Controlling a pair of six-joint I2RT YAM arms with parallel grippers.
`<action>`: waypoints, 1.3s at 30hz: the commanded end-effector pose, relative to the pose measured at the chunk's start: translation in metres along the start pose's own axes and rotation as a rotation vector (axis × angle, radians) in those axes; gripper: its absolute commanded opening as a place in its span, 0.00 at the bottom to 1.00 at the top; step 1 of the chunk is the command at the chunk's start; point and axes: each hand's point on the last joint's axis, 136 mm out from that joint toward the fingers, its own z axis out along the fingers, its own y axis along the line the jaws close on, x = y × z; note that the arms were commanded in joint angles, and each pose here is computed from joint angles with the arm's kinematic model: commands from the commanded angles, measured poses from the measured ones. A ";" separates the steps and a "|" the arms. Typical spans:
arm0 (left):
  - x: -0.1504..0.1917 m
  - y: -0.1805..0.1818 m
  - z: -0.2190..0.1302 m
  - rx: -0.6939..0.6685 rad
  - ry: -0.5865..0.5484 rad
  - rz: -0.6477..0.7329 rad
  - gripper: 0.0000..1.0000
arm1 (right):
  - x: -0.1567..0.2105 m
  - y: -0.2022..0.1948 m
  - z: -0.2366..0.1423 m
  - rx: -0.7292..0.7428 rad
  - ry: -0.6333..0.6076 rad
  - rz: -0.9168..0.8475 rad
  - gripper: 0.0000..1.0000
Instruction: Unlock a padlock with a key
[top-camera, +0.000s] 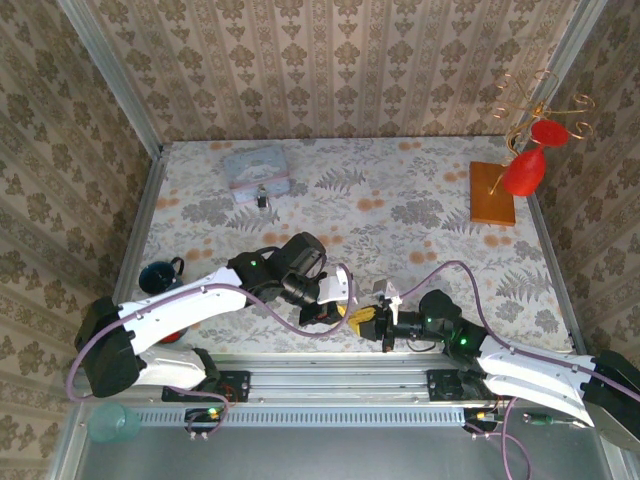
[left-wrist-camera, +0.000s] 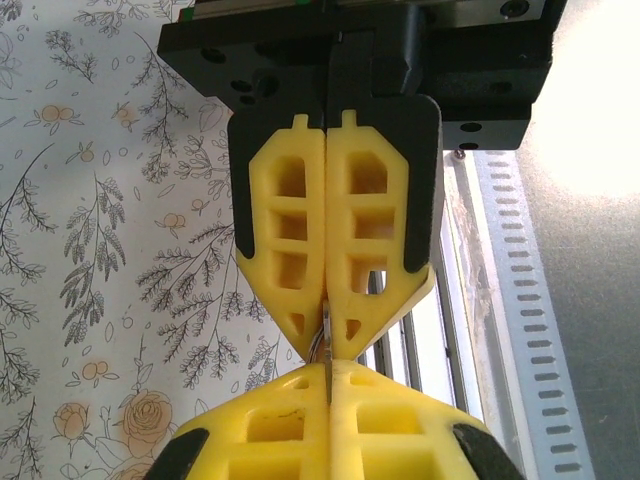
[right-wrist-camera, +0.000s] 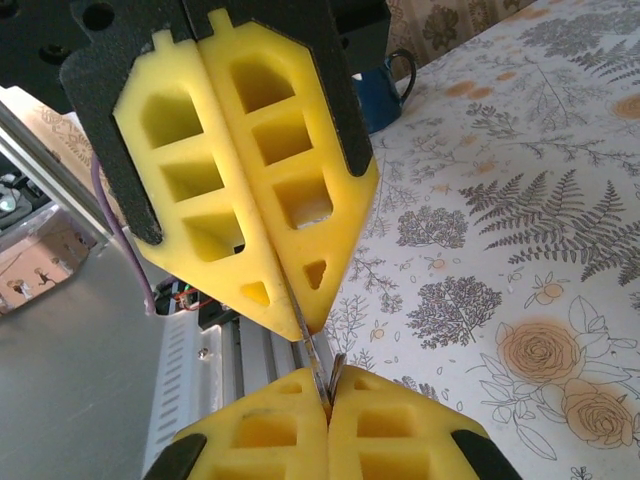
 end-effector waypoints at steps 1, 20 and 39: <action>0.002 -0.004 -0.002 0.022 -0.008 0.017 0.00 | -0.021 -0.006 0.002 0.051 -0.048 0.011 0.00; 0.025 0.150 -0.157 -0.775 -0.553 -0.570 0.76 | -0.030 -0.084 -0.031 0.517 -0.017 0.214 0.00; 0.160 0.341 -0.195 -1.160 -0.448 -0.982 0.86 | -0.022 -0.121 -0.069 0.591 0.076 0.332 0.00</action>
